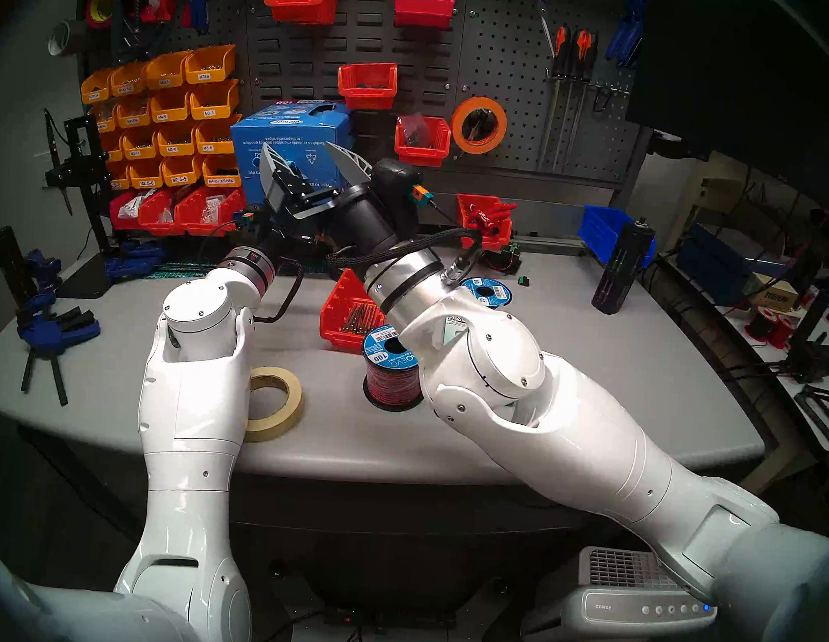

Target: Take out a shop towel

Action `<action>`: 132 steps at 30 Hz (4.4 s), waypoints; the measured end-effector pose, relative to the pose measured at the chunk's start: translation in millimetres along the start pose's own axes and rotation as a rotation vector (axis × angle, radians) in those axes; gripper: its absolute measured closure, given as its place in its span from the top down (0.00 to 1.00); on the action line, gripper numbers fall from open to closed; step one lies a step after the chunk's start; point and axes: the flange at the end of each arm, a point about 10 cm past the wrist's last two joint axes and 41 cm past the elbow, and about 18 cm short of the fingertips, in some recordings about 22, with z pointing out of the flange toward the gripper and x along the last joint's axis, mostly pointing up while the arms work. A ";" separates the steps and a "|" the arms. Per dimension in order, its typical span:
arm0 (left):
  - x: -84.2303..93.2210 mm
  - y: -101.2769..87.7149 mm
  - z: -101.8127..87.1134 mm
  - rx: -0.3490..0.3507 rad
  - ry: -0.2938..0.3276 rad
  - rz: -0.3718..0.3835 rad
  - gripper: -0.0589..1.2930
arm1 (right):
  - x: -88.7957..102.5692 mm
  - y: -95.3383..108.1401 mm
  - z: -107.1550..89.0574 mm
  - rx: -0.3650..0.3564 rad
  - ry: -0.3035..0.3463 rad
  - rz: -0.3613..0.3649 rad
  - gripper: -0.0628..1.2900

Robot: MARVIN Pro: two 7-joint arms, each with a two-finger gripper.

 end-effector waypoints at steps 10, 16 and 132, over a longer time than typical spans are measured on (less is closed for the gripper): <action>11.3 19.1 -1.3 -0.005 -0.001 -0.021 0.97 | -0.9 -0.1 0.3 0.008 -0.001 0.005 0.96; 21.2 30.8 -1.9 -0.012 0.005 -0.030 0.97 | -1.4 -1.1 1.2 0.011 -0.006 0.018 0.96; 4.6 -86.8 4.4 -0.137 0.414 0.371 0.97 | -18.2 -0.8 15.1 0.001 -0.047 0.018 0.96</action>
